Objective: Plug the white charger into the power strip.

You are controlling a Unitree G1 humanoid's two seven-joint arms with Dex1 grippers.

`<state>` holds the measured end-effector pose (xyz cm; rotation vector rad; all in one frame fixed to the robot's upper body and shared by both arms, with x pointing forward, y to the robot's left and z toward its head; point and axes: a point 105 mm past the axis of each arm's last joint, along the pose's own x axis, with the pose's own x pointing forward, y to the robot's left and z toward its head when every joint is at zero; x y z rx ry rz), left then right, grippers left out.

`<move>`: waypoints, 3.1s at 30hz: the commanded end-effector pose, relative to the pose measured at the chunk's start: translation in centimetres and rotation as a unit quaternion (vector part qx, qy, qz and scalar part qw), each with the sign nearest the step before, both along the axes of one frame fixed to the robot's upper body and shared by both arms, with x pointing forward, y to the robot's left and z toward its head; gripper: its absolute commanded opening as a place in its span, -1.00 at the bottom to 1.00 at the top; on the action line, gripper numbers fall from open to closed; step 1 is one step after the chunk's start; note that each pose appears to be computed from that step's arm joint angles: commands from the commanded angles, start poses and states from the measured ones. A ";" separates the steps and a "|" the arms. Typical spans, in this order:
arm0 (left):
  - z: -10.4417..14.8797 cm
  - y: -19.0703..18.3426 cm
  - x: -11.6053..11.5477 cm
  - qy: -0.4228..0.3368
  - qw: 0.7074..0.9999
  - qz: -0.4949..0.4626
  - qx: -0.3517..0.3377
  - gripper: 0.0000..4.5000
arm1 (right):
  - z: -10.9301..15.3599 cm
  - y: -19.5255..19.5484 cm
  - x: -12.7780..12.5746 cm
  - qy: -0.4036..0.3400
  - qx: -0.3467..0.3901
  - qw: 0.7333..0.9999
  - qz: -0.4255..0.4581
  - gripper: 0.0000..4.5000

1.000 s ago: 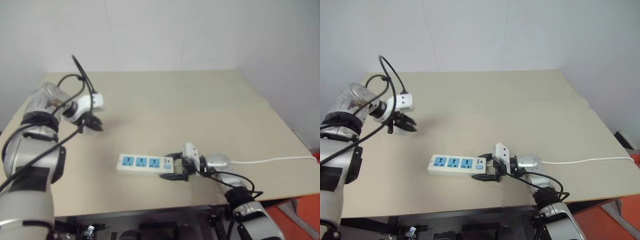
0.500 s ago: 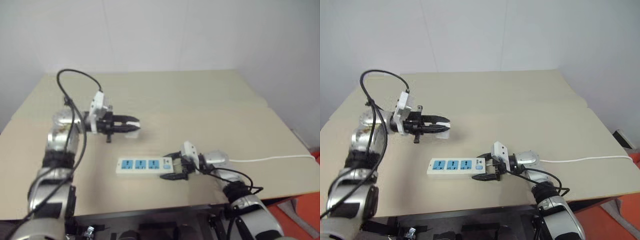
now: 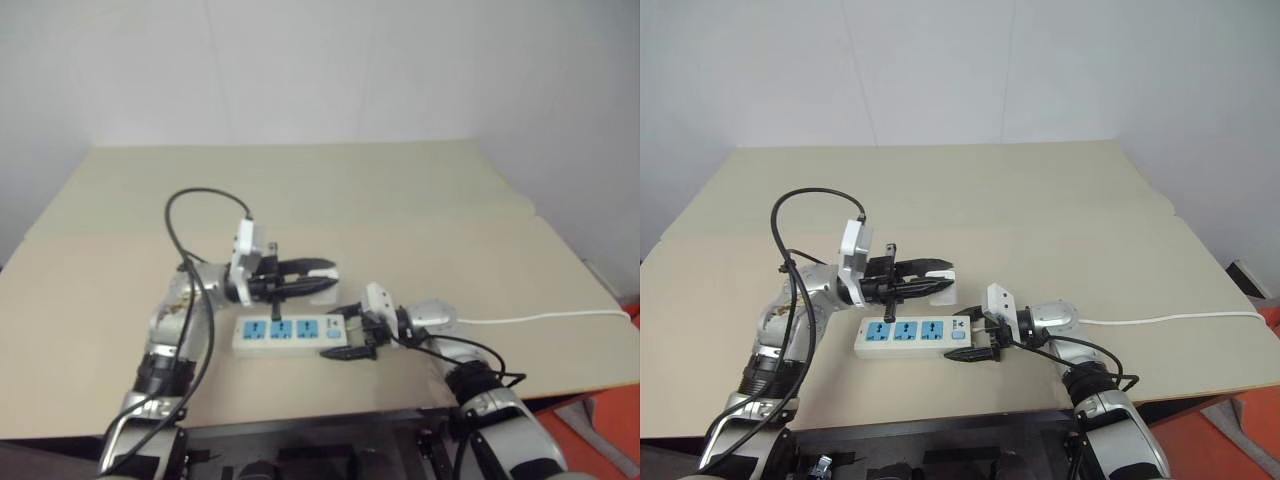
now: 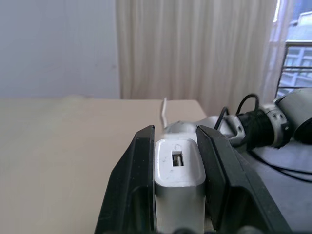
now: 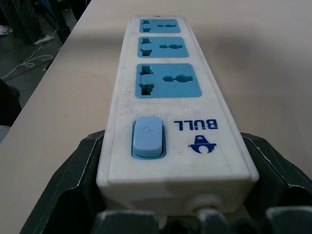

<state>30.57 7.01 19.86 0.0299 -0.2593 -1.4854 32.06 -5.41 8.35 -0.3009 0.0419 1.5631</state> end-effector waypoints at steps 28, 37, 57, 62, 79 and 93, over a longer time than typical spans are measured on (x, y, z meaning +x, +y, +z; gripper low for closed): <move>-5.0 2.0 -1.2 0.013 0.998 0.017 0.054 -0.56 | -0.5 0.8 -0.9 -0.003 -0.013 1.000 0.028 0.52; -5.9 2.5 -0.9 0.015 0.997 0.020 0.072 -0.56 | -0.5 0.5 -0.9 -0.003 -0.014 1.000 0.024 0.52; -7.2 2.4 -1.7 0.038 0.996 -0.003 0.081 -0.56 | -0.5 0.4 -0.9 -0.003 -0.018 1.000 0.024 0.52; -7.2 2.1 -1.7 0.038 0.996 -0.005 0.078 -0.56 | -0.5 0.4 -0.9 -0.003 -0.018 1.000 0.023 0.52; -7.9 1.4 -1.8 0.039 0.996 -0.015 0.083 -0.56 | -0.4 0.4 -0.8 -0.003 -0.017 1.000 0.020 0.52; -10.2 4.4 -1.8 0.050 0.990 0.010 0.135 -0.56 | -0.4 0.1 -0.9 -0.003 -0.019 1.000 0.017 0.52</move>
